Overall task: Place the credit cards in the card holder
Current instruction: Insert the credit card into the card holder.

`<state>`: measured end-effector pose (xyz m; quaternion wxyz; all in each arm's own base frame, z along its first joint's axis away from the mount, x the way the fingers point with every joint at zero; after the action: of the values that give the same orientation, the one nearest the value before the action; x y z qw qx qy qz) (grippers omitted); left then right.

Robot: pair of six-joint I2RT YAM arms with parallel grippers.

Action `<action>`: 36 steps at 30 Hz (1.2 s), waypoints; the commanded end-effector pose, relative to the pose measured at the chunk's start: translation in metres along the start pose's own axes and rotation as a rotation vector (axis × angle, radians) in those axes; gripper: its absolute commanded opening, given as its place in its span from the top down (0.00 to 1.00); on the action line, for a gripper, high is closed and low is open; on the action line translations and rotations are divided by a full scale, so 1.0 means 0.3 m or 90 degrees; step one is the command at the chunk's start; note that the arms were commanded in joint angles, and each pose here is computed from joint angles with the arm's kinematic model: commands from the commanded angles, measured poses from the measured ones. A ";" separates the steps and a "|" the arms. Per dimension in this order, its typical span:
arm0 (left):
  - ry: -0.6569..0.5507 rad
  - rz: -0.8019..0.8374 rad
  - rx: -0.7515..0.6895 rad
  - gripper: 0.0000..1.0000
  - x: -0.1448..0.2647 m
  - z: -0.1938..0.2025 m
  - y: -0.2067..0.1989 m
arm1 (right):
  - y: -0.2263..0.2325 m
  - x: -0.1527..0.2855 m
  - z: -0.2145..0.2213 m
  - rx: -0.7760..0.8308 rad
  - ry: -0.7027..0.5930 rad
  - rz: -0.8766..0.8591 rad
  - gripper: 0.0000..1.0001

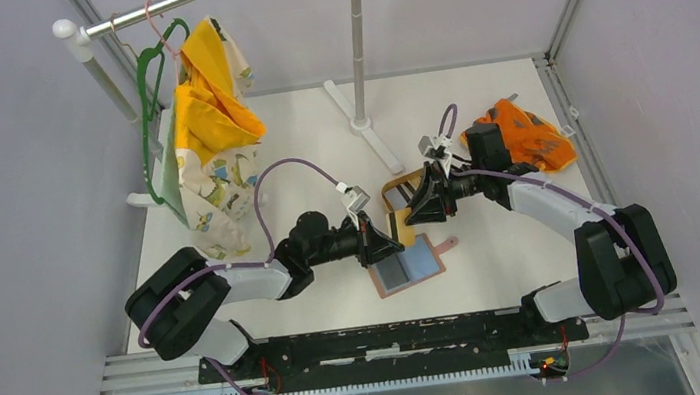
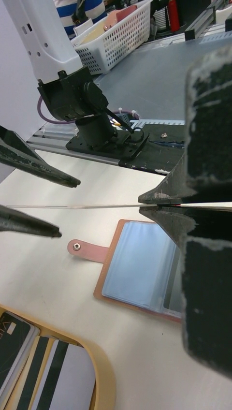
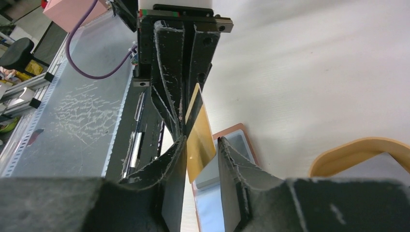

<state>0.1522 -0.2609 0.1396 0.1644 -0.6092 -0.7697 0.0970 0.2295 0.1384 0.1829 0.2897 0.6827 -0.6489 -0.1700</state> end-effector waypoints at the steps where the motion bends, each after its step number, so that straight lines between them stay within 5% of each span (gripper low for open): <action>1: -0.021 0.017 -0.054 0.98 -0.004 -0.037 -0.002 | 0.022 -0.012 -0.024 0.043 0.003 -0.048 0.68; 5: -0.027 0.013 -0.050 0.96 -0.003 -0.046 -0.005 | 0.030 -0.021 -0.028 0.043 0.008 -0.060 0.91; 7: -0.030 -0.002 -0.043 0.83 0.005 -0.047 -0.004 | 0.035 -0.020 -0.032 0.039 0.009 -0.059 1.00; 10: -0.026 -0.051 -0.028 0.58 0.034 -0.038 -0.002 | 0.035 -0.016 -0.027 0.020 0.009 -0.023 1.00; 13: -0.020 -0.120 -0.010 0.44 0.089 -0.027 -0.007 | 0.027 -0.001 -0.012 0.009 0.001 0.035 1.00; 21: 0.025 -0.264 0.064 0.42 0.188 0.034 -0.003 | -0.034 0.009 0.084 -0.137 0.003 0.166 1.00; 36: 0.047 -0.375 0.137 0.43 0.152 0.109 -0.037 | -0.077 0.000 0.218 -0.352 -0.013 0.186 1.00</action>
<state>0.1201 -0.2104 0.1169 0.2833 -0.3828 -0.8753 0.0839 0.1993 0.1241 0.1182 0.4750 0.4894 -0.6724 -0.2874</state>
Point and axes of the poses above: each gripper's point midway between its finger pads, its own x axis back along the fingers, its own y axis along the line the jaws close on, z = x × y, the point moved 10 cm from there along x, back along the fingers, and after that the axes turned 15 degrees about -x, right-handed, at the moved point
